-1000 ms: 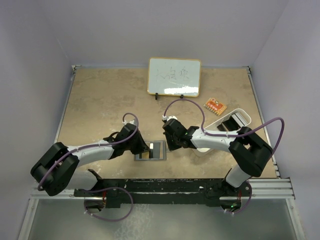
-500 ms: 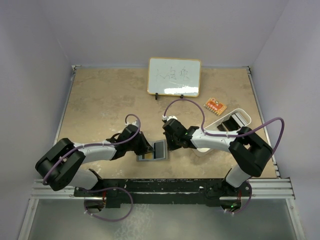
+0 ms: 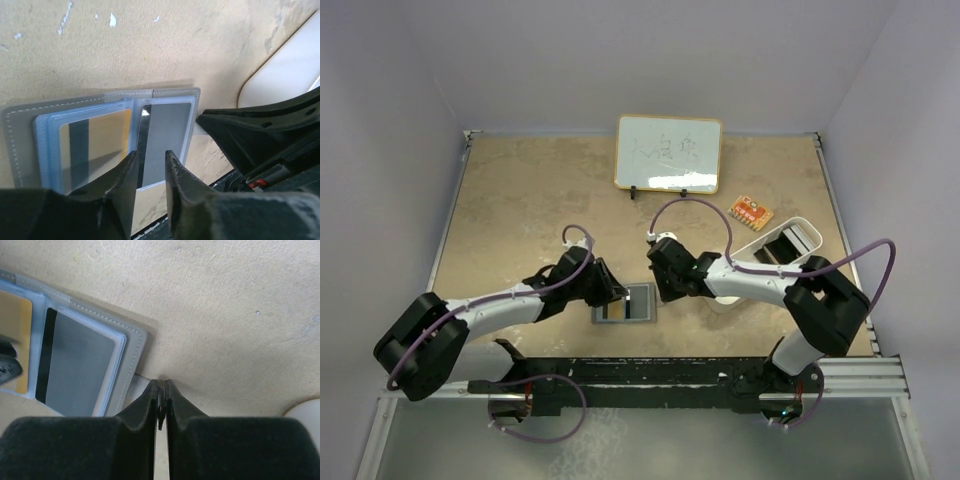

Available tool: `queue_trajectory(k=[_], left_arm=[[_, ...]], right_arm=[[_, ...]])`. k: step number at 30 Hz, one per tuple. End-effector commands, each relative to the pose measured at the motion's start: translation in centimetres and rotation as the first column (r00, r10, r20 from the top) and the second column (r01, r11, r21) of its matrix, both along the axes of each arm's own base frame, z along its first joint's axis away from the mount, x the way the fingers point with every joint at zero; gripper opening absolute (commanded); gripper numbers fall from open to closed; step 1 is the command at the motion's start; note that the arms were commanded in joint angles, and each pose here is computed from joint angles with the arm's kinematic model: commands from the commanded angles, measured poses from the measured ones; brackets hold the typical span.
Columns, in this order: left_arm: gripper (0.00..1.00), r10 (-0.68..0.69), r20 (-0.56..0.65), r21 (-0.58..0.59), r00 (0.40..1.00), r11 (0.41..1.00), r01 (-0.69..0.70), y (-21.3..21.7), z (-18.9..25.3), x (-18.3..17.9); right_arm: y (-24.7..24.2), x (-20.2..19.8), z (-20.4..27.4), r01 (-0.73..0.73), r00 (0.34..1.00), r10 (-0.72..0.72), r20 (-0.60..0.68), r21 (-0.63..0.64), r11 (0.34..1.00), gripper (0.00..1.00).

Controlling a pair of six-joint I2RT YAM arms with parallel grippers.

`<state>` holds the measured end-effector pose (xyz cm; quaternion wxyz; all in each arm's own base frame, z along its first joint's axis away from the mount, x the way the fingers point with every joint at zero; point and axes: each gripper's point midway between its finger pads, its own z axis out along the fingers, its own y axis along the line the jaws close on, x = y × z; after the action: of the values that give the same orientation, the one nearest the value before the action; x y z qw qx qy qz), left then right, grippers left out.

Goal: Put the credit cards into the card holder
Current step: Insert the credit card into the card holder.

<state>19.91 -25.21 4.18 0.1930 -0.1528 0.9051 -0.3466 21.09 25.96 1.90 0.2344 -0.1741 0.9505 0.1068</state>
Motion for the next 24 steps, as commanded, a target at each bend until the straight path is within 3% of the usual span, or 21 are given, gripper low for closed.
queue_trajectory(k=[1,8,16,24], left_arm=[[0.3,0.052,0.072,0.009,0.996,0.999,-0.052,1.1,2.1,2.0],[0.44,0.085,0.073,0.064,0.994,0.994,-0.089,3.4,1.8,2.4],[0.52,0.105,0.092,0.132,0.99,0.984,-0.117,5.3,1.8,2.2],[0.53,0.092,0.088,0.108,0.992,0.989,-0.101,5.0,1.7,1.9]], right_arm=[[0.5,0.5,3.5,0.003,0.999,-0.006,0.05,0.04,0.999,0.16],[2.0,1.5,7.4,-0.01,0.994,-0.004,0.111,0.124,0.992,0.29],[5.0,0.7,7.0,-0.051,0.998,0.039,0.054,0.243,0.969,0.3],[6.0,0.1,4.4,-0.057,0.998,0.06,-0.007,0.228,0.972,0.3]])
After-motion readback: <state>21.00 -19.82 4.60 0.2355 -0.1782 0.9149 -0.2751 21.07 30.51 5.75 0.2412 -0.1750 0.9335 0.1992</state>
